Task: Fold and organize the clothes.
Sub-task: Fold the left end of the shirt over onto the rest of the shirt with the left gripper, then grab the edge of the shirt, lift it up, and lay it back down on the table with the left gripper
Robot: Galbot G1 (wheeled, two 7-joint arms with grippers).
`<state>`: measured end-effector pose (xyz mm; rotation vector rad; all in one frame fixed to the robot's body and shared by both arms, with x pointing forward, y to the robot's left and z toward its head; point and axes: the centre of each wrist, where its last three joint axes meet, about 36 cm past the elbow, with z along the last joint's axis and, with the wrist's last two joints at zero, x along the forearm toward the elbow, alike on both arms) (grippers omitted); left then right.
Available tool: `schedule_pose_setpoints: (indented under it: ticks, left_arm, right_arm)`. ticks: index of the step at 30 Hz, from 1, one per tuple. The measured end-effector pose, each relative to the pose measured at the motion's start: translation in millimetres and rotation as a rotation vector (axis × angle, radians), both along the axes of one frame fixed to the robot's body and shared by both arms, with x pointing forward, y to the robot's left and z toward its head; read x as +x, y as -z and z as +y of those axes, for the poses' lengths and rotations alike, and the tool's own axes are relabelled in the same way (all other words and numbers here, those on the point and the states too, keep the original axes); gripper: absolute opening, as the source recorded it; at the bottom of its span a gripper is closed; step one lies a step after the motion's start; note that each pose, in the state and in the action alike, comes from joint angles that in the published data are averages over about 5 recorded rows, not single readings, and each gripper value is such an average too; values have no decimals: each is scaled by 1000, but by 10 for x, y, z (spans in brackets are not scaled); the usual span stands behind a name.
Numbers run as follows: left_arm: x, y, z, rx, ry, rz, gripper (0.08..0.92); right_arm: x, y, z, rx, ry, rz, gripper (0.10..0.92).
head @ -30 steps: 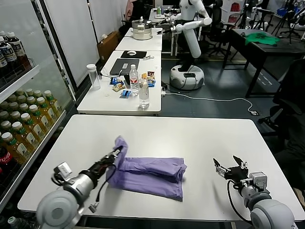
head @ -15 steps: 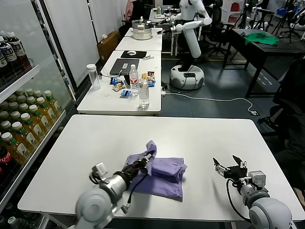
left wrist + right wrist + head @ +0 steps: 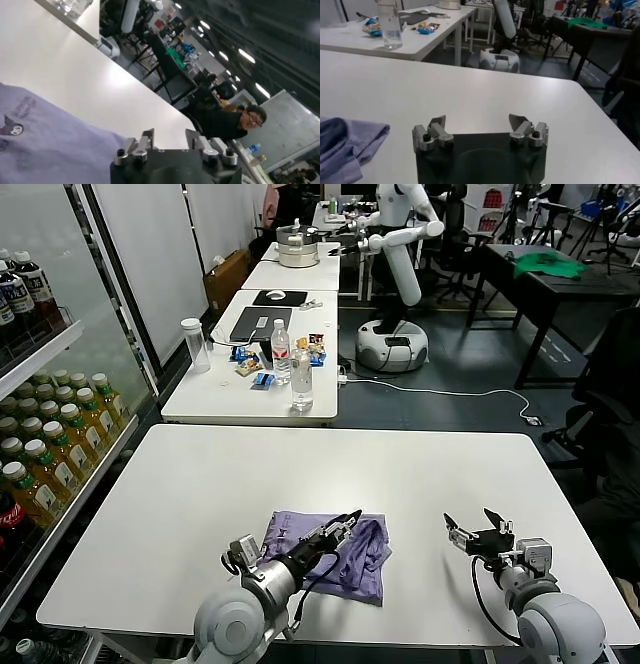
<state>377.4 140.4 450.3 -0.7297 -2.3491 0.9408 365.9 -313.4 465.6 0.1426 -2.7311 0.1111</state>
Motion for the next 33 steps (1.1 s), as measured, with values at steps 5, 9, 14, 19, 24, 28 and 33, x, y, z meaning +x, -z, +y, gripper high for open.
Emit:
schedule_pose_setpoints:
  ticks: [5, 9, 14, 19, 24, 28, 33]
  left_arm:
    - [-33, 9, 177, 66, -70, -41, 679]
    - [-61, 105, 353, 203, -155, -94, 781]
    - [-137, 300, 482, 397, -225, -152, 821]
    - [-222, 447, 495, 525, -231, -193, 823]
    - [-262, 521, 441, 591, -214, -218, 823]
    - [-262, 593, 426, 636, -201, -215, 823]
    - [-254, 656, 441, 673, -193, -195, 823]
  right_arm:
    - [8, 6, 26, 8, -3, -2, 823]
    - [7, 14, 44, 13, -4, -3, 823]
    - [-1, 13, 49, 15, -4, -4, 823]
    - [-27, 0, 44, 11, -4, -5, 823]
    - [-51, -13, 37, 7, -4, -5, 823]
    - [-63, -31, 44, 5, -7, -8, 823]
    - [-70, -48, 48, 2, -9, -11, 823]
